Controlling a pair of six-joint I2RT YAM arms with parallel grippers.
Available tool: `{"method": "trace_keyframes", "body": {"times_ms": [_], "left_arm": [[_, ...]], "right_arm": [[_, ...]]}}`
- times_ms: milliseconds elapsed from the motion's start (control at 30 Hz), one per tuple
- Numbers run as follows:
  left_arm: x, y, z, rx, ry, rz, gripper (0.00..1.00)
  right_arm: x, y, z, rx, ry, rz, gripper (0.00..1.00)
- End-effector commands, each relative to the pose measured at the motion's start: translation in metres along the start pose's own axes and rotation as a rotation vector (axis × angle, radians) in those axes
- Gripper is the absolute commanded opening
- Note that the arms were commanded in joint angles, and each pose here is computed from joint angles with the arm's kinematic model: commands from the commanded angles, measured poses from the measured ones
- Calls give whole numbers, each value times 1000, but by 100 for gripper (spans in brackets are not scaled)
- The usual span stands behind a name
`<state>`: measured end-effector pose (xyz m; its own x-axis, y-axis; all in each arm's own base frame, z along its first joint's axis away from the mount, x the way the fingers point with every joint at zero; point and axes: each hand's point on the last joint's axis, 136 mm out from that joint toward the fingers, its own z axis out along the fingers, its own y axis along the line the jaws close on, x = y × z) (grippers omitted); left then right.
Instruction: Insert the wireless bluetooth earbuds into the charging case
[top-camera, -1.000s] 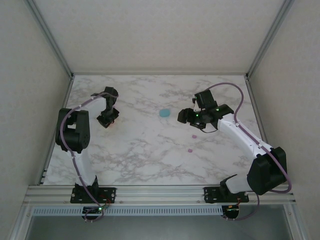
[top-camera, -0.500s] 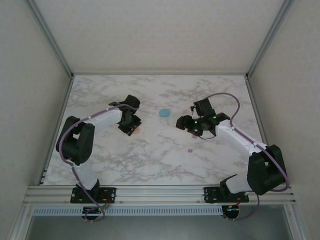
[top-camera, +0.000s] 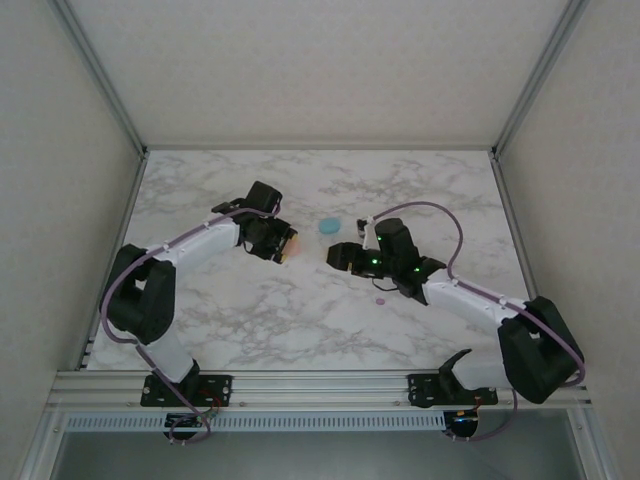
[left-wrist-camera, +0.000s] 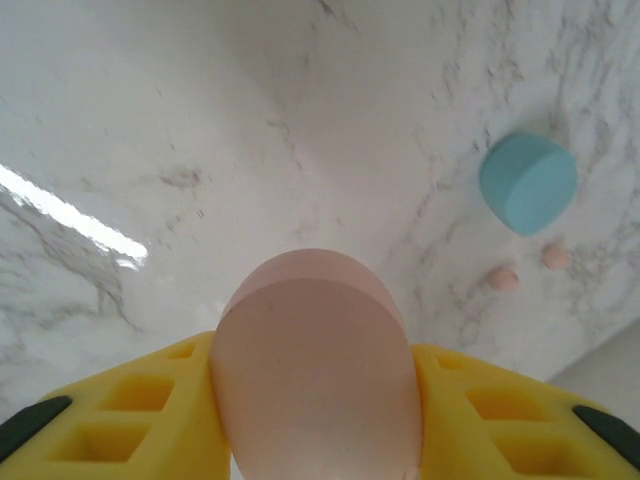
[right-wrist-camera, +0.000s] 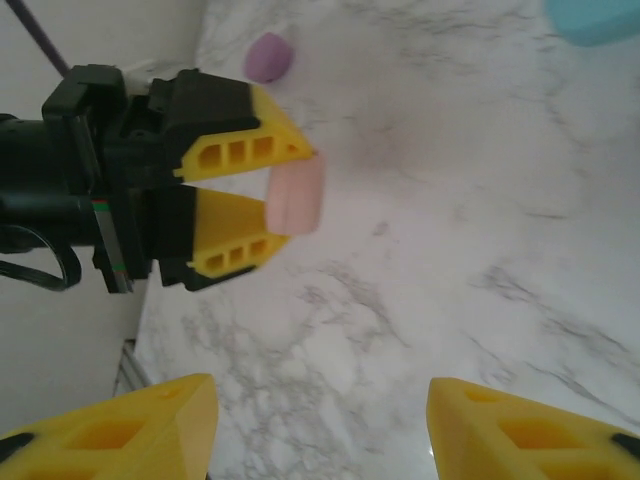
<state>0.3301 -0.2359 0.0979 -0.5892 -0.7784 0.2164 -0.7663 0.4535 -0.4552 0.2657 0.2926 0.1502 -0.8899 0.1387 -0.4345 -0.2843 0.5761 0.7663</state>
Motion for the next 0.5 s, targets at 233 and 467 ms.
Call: {"method": "trace_keyframes", "body": {"times_ms": [233,467], "left_arm": [[23,-20,-26,96,60,-29,43],[26,-24,-30,118,71,-34,43]], "right_arm": [[-24,38,34,-129,6,7,58],[-23,46,55,-145,50,-5,58]]}}
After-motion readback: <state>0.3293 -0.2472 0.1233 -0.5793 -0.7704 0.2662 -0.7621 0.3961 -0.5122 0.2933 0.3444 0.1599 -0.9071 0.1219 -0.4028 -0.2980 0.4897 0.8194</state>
